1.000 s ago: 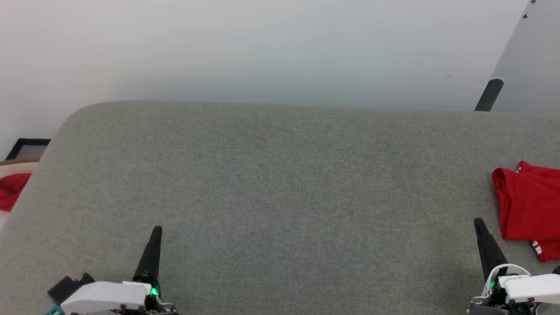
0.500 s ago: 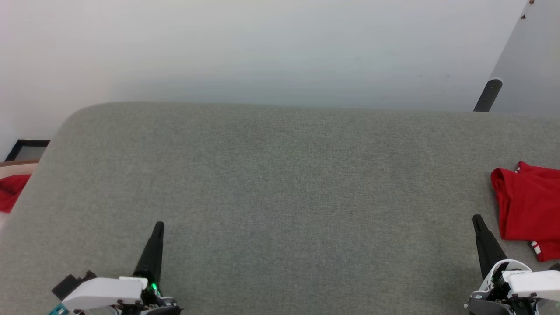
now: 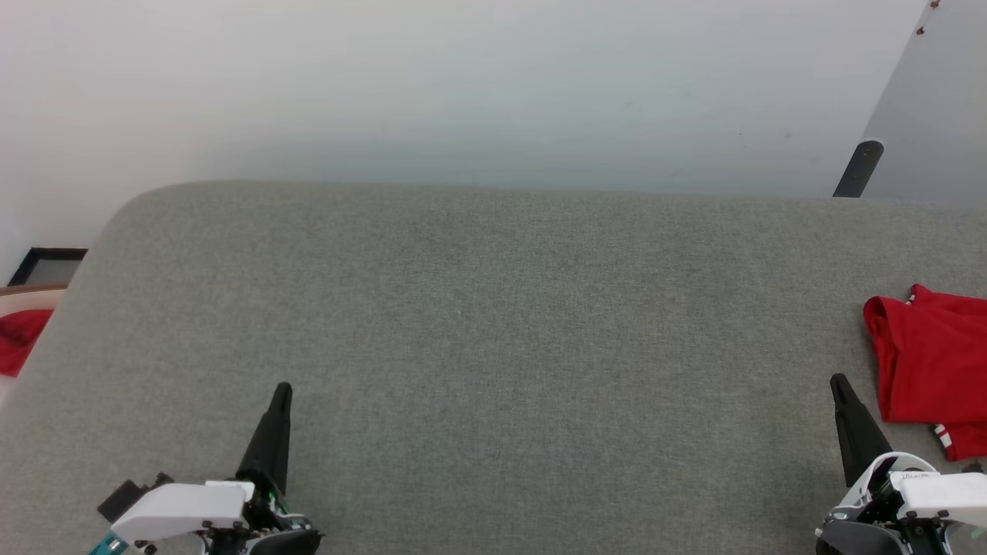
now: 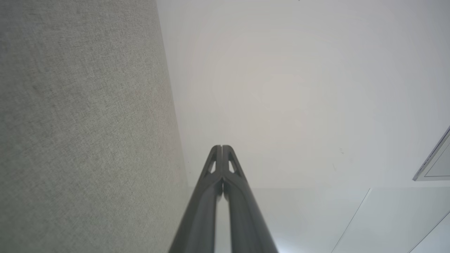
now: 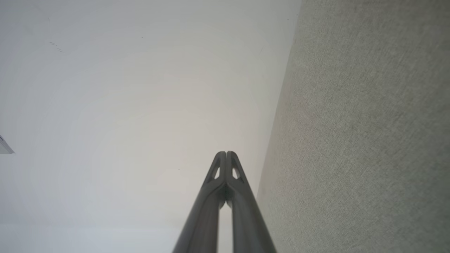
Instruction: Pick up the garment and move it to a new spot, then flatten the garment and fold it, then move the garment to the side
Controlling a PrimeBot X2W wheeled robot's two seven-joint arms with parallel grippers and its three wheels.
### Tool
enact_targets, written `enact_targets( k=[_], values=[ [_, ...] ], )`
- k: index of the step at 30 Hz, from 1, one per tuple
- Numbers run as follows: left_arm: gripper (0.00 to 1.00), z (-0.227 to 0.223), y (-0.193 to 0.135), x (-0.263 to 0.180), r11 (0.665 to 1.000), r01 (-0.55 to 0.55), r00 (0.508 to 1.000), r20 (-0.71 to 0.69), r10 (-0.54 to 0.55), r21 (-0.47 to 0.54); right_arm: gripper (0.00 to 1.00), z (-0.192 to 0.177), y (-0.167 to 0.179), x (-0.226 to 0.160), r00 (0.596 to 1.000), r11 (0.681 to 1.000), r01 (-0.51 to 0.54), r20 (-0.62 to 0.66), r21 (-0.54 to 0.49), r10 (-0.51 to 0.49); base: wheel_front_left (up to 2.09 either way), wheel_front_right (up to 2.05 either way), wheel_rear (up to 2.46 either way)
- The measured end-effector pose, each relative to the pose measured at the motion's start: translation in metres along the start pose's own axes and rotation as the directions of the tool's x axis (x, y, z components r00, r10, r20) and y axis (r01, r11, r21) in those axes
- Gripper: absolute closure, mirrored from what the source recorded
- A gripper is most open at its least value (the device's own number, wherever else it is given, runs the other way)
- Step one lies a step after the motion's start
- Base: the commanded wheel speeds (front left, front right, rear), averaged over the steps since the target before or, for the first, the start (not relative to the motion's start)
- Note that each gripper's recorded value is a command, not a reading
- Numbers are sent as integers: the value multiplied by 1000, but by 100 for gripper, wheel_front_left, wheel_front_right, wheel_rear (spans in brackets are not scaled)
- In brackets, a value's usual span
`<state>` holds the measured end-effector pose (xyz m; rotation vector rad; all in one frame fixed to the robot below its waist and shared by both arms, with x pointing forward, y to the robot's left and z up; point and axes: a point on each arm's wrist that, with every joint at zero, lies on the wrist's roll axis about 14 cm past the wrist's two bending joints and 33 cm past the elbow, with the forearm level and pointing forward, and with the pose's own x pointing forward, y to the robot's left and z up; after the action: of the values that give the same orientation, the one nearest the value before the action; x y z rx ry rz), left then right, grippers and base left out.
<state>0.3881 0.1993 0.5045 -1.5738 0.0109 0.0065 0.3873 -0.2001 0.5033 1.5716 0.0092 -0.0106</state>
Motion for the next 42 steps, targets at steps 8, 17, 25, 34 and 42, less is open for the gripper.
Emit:
enact_targets(
  k=[8, 17, 25, 34, 42],
  values=[
    [100, 1, 0, 0, 1000, 0, 1000, 2, 0, -2, 100, 0, 2, 1, 1000, 1000, -6, -1, 1, 6, 0, 0, 0],
    [100, 1, 0, 0, 1000, 0, 1000, 2, 0, -3, 100, 0, 2, 1, 1000, 1000, -6, -2, 1, 6, 0, 0, 0],
    [100, 1, 0, 0, 1000, 0, 1000, 4, 0, -3, 100, 0, 2, 1, 1000, 1000, -6, -2, 2, 6, 0, 0, 0],
    [100, 0, 0, 0, 1000, 0, 1000, 2, 0, -4, 100, 0, 2, 1, 1000, 1000, -6, -1, 1, 6, 0, 0, 0],
    [100, 1, 0, 0, 1000, 0, 1000, 3, 0, -3, 100, 0, 2, 1, 1000, 1000, -6, 0, 2, 6, 0, 0, 0]
  ],
)
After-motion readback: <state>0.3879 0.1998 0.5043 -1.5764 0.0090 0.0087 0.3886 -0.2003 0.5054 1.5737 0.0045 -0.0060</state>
